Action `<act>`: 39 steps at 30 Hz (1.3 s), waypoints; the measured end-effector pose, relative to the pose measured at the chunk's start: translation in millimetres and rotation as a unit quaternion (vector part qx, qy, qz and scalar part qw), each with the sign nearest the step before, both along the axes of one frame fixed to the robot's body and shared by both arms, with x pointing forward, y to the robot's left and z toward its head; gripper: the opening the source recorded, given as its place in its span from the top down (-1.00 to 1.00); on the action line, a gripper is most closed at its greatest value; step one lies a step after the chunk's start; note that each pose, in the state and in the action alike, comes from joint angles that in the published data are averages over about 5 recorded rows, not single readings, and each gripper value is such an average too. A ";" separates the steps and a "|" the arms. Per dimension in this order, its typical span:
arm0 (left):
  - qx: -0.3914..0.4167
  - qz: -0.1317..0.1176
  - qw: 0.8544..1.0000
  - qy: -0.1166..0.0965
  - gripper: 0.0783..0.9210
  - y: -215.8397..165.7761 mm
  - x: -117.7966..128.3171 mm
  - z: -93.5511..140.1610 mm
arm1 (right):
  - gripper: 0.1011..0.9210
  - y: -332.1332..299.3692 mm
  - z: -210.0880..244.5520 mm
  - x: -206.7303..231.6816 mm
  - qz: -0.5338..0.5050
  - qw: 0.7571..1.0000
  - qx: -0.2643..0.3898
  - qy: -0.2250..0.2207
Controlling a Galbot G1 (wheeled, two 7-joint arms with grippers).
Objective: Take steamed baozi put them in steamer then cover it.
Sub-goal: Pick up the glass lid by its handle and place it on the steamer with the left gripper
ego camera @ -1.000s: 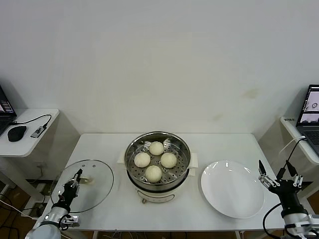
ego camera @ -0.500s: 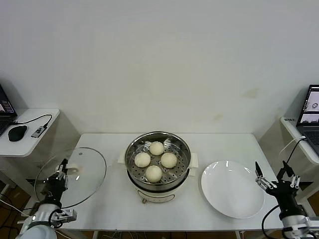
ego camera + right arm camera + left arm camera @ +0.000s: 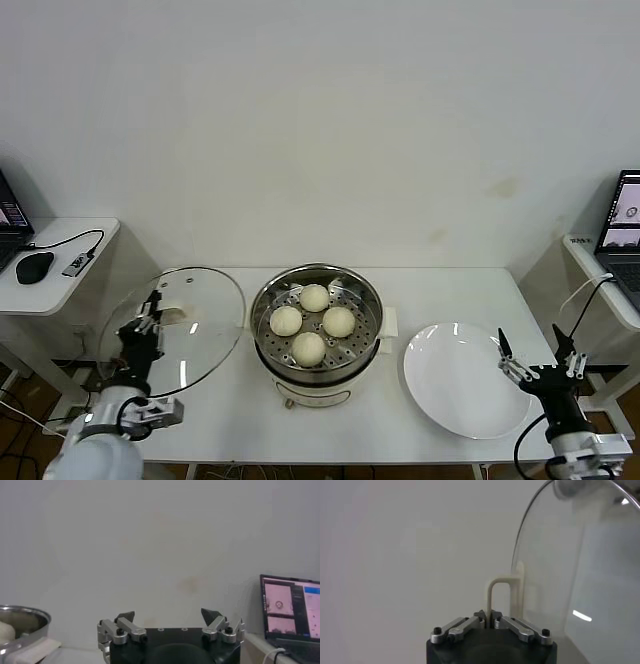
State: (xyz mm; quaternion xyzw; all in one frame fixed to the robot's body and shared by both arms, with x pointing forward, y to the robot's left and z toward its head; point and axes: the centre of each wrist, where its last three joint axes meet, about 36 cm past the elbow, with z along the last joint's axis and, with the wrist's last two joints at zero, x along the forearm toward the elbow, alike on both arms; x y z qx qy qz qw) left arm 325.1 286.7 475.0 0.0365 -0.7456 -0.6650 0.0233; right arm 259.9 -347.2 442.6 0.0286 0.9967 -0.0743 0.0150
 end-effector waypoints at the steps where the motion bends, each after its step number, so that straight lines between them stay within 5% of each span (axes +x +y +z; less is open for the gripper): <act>1: -0.003 -0.002 1.000 0.001 0.85 -5.7 1.5 1.5 | -0.76 0.8 -0.9 0.1 -0.001 1.000 -0.002 0.001; 26: 0.011 -0.067 0.997 0.036 0.85 -142.6 48.6 -19.7 | -0.76 14.9 -16.4 -0.2 -0.039 0.997 -0.058 0.023; 39: 0.027 -0.099 0.994 0.029 0.85 -186.2 69.8 -21.3 | -0.76 15.3 -21.8 -1.8 -0.041 0.996 -0.069 0.028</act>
